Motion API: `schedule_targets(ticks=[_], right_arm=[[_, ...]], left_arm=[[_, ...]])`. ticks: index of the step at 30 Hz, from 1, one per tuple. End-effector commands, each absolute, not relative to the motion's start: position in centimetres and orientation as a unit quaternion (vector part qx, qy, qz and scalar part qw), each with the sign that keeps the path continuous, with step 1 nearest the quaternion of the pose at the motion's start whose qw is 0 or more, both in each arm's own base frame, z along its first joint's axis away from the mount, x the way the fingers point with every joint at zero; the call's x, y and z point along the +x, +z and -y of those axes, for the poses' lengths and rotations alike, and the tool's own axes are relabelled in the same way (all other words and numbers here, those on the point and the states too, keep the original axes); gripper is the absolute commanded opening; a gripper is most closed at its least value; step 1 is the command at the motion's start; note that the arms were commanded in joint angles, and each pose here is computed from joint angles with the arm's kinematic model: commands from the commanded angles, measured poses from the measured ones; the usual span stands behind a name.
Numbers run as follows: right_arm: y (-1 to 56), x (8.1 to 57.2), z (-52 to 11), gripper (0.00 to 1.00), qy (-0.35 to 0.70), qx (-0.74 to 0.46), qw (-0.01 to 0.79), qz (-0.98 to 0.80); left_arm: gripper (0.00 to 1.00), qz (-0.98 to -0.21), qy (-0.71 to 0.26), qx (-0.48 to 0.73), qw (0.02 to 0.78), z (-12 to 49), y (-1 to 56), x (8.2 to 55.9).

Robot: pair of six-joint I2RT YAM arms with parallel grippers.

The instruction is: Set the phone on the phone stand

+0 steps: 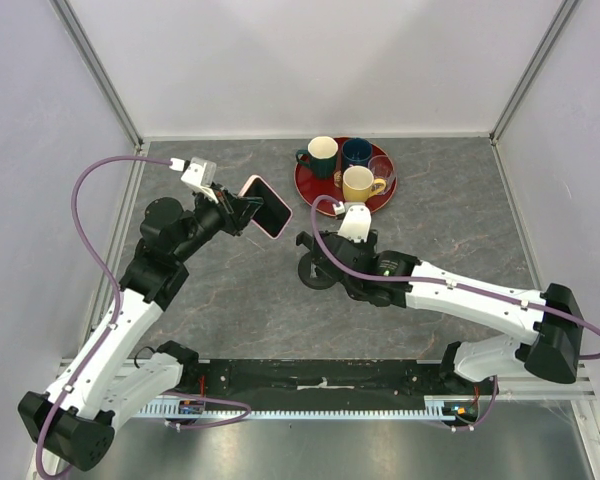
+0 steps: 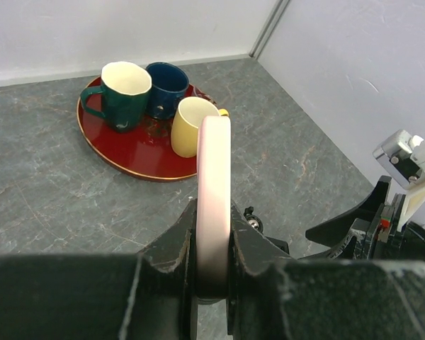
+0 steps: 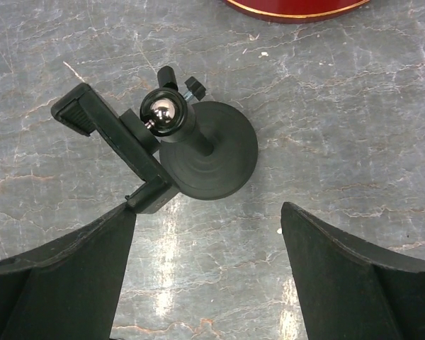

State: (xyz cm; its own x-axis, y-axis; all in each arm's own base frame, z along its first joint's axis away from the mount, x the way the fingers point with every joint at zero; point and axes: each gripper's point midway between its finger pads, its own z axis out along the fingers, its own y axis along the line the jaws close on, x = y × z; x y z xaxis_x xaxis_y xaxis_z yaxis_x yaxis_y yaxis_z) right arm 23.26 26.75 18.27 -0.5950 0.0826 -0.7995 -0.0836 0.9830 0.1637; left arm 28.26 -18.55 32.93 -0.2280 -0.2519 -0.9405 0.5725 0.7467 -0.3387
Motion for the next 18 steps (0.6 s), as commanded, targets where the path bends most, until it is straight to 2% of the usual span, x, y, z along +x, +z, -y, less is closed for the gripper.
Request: schedule_targets(ticks=[1, 9, 18], right_arm=[[19.6, 23.4, -25.3, 0.9, 0.079, 0.006, 0.472, -0.878], [20.2, 23.5, -23.8, 0.88, 0.064, -0.008, 0.483, -0.873], [20.1, 24.0, -23.3, 0.81, 0.053, -0.052, 0.484, -0.872]], left_arm=[[0.02, -0.654, -0.368, 0.126, 0.649, 19.1, 37.9, 27.8], [0.02, -0.653, -0.379, 0.139, 0.641, 19.7, 37.7, 27.6], [0.02, -0.624, -0.442, 0.218, 0.606, 22.4, 38.0, 25.4]])
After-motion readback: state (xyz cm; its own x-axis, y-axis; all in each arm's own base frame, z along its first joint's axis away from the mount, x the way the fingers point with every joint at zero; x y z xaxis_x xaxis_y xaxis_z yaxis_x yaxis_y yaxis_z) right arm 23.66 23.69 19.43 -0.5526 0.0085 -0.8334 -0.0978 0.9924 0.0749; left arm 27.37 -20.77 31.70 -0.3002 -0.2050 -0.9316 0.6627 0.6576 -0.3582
